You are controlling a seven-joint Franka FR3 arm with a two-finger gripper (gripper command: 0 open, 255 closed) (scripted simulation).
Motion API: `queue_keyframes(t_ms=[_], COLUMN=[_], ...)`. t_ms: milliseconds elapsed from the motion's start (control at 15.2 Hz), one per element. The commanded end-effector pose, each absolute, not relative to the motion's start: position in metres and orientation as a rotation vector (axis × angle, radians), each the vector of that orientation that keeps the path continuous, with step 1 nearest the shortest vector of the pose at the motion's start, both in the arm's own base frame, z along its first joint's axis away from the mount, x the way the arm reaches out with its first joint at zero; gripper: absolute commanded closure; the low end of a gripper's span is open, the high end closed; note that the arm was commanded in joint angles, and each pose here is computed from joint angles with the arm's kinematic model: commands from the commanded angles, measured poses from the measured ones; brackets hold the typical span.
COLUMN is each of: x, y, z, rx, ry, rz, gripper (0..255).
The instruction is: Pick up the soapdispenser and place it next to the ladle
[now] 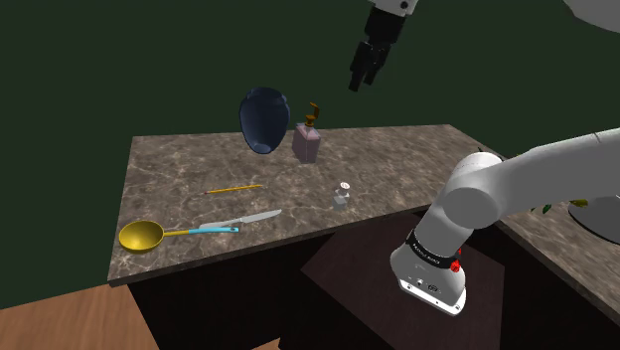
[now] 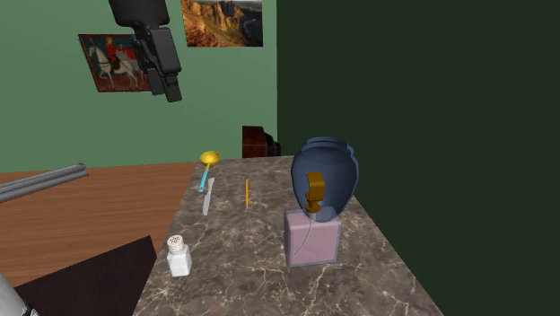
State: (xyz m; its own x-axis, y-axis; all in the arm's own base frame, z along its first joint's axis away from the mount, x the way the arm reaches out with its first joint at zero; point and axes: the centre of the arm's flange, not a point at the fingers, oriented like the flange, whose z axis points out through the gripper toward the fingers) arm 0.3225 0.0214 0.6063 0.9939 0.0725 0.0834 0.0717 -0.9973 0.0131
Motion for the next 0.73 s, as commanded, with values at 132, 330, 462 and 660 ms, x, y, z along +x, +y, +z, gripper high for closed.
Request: queue_keyframes(t_ms=[132,330,462,660], x=[0.336,0.357,0.371,0.392], y=[0.016,0.006,-0.002,-0.014], z=[0.586,0.556,0.536,0.507], rx=[3.124,3.118,3.111,3.099], ry=[0.047,-0.052,-0.118,-0.217], rz=[0.151,0.181,0.201,0.230], gripper=[0,0,0,0])
